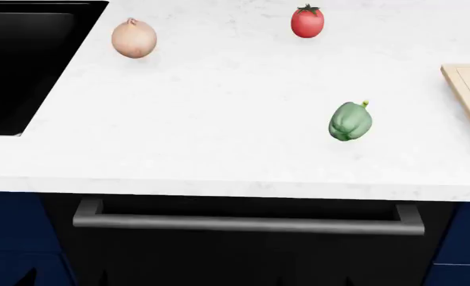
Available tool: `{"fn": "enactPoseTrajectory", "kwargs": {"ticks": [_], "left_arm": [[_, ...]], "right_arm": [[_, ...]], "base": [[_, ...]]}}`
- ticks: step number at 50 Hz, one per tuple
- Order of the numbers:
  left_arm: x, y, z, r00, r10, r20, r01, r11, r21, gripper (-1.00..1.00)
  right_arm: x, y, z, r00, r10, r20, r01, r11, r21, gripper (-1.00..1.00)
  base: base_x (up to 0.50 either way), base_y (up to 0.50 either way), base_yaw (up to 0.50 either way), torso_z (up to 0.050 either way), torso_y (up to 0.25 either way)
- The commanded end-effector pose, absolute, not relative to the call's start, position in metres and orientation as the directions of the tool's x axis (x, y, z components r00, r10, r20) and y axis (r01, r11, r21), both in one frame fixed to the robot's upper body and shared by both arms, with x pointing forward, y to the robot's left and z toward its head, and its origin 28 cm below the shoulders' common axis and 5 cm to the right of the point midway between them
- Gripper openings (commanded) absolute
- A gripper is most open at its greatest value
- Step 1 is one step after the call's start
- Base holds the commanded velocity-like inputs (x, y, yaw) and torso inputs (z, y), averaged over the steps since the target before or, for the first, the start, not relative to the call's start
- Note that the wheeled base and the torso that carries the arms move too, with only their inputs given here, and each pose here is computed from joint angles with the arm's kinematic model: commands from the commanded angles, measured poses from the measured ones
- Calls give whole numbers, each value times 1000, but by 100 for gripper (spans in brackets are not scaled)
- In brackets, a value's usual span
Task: Place the avocado, onion, tomato and bell pepper on the cutting board.
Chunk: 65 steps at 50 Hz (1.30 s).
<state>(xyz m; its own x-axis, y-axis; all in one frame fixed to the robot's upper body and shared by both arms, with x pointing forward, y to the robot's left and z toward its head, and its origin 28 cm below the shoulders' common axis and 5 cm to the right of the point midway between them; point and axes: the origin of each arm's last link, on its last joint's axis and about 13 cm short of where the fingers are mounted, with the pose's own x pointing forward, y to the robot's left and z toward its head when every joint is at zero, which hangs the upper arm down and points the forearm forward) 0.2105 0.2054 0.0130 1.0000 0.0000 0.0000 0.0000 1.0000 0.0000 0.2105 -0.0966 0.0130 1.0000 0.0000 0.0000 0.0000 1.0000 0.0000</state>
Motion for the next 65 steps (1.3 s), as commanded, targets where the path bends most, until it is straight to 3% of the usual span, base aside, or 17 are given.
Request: {"fn": "enactPoseTrajectory", "kwargs": {"ticks": [1, 25, 53, 54, 56, 58, 60, 65], "left_arm": [[211, 205, 13, 1000, 0, 0, 0, 1000, 0, 100], [214, 206, 10, 999, 10, -35, -9, 1000, 11, 100], [212, 205, 13, 999, -16, -37, 16, 1000, -8, 100], [216, 260, 45, 988, 154, -17, -155, 988, -6, 100], [213, 248, 92, 1000, 5, 29, -6, 1000, 22, 100], [192, 240, 131, 999, -25, 39, 23, 999, 44, 100], [164, 232, 168, 978, -63, 197, 46, 995, 89, 100], [161, 231, 167, 981, -57, 187, 41, 995, 92, 100]], "right_arm": [[211, -96, 13, 1000, 0, 0, 0, 1000, 0, 100], [212, -95, 12, 1000, -5, -5, 5, 1000, -28, 100], [211, -96, 13, 1000, -5, -2, 5, 1000, -28, 100], [224, -146, 52, 986, -157, 49, 158, 987, -16, 100], [218, -125, 96, 996, -25, 83, 27, 999, -28, 100], [197, -121, 136, 995, -13, 98, 18, 999, -49, 100], [174, -118, 165, 982, 2, 191, 11, 998, -66, 100], [173, -120, 169, 986, 1, 169, 11, 998, -67, 100]], "base": [[0, 0, 0, 0, 0], [0, 0, 0, 1, 0], [0, 0, 0, 50, 0], [0, 0, 0, 0, 0], [0, 0, 0, 0, 0], [0, 0, 0, 0, 0], [0, 0, 0, 0, 0], [0, 0, 0, 0, 0]]}}
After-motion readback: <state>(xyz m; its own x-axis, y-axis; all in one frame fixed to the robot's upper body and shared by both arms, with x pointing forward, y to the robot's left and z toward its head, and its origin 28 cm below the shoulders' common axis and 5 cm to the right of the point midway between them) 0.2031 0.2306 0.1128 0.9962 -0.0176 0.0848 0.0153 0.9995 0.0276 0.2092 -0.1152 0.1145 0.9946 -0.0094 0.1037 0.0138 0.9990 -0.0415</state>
